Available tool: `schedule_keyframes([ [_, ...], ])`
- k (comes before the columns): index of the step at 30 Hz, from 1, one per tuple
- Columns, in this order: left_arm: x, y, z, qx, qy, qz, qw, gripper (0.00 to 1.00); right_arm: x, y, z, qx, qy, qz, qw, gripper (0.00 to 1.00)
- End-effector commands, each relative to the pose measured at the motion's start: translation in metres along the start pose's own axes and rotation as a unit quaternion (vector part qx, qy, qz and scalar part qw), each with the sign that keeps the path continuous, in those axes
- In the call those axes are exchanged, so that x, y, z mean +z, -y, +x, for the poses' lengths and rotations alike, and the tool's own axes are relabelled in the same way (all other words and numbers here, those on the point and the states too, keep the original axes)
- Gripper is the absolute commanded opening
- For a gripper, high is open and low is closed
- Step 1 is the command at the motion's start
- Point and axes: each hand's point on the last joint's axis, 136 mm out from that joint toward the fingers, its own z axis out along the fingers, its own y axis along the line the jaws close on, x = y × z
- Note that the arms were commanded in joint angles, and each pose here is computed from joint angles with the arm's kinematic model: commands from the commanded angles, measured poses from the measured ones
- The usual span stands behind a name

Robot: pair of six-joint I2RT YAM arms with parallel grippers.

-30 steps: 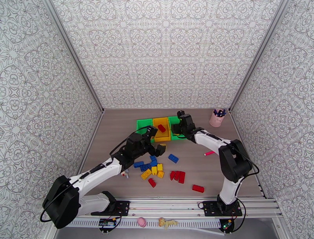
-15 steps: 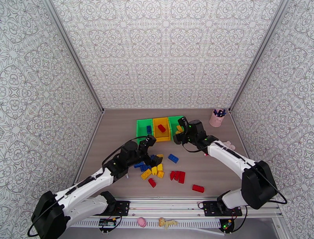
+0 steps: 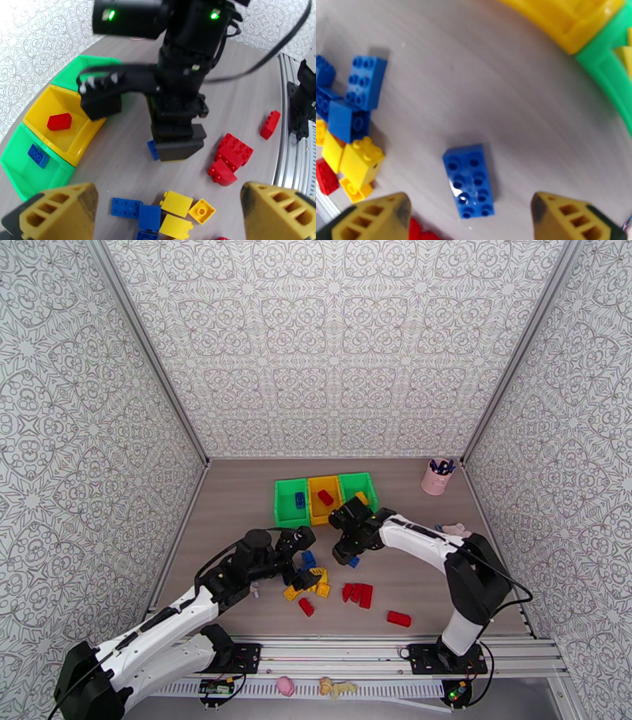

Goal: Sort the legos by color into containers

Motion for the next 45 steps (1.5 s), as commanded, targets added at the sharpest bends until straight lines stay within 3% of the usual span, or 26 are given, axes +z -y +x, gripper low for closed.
schedule_keyframes([
  [1, -0.003, 0.006, 0.009, 0.011, -0.005, 0.005, 1.0, 1.0, 0.004, -0.001, 0.008, -0.016, -0.046, 0.006, 0.999, 0.79],
  [17, 0.001, 0.005, 0.008, 0.014, 0.005, 0.006, 1.0, 1.0, 0.029, 0.007, 0.006, -0.032, -0.081, 0.026, 0.996, 0.65],
  [21, 0.002, 0.005, 0.01, 0.013, 0.003, 0.005, 1.0, 1.0, 0.029, 0.007, 0.004, -0.029, -0.076, 0.029, 0.996, 0.55],
  [24, 0.001, 0.003, 0.008, 0.014, 0.005, 0.002, 1.0, 1.0, 0.026, 0.007, 0.001, -0.027, -0.068, 0.029, 0.997, 0.42],
  [28, -0.001, 0.004, 0.006, 0.014, 0.005, 0.001, 1.0, 1.0, 0.019, 0.006, -0.003, -0.019, -0.056, 0.027, 0.998, 0.37],
  [34, -0.013, 0.005, 0.0, 0.007, 0.009, -0.004, 1.0, 1.0, -0.003, -0.005, -0.033, 0.0, 0.02, -0.001, 1.0, 0.35],
  [38, -0.021, -0.002, 0.0, -0.003, 0.012, -0.033, 0.999, 1.0, -0.022, -0.01, -0.07, 0.017, 0.103, -0.016, 0.994, 0.34],
  [45, -0.039, -0.019, 0.001, -0.052, 0.021, -0.099, 0.994, 1.0, -0.071, -0.024, -0.159, 0.019, 0.29, -0.058, 0.955, 0.34],
])
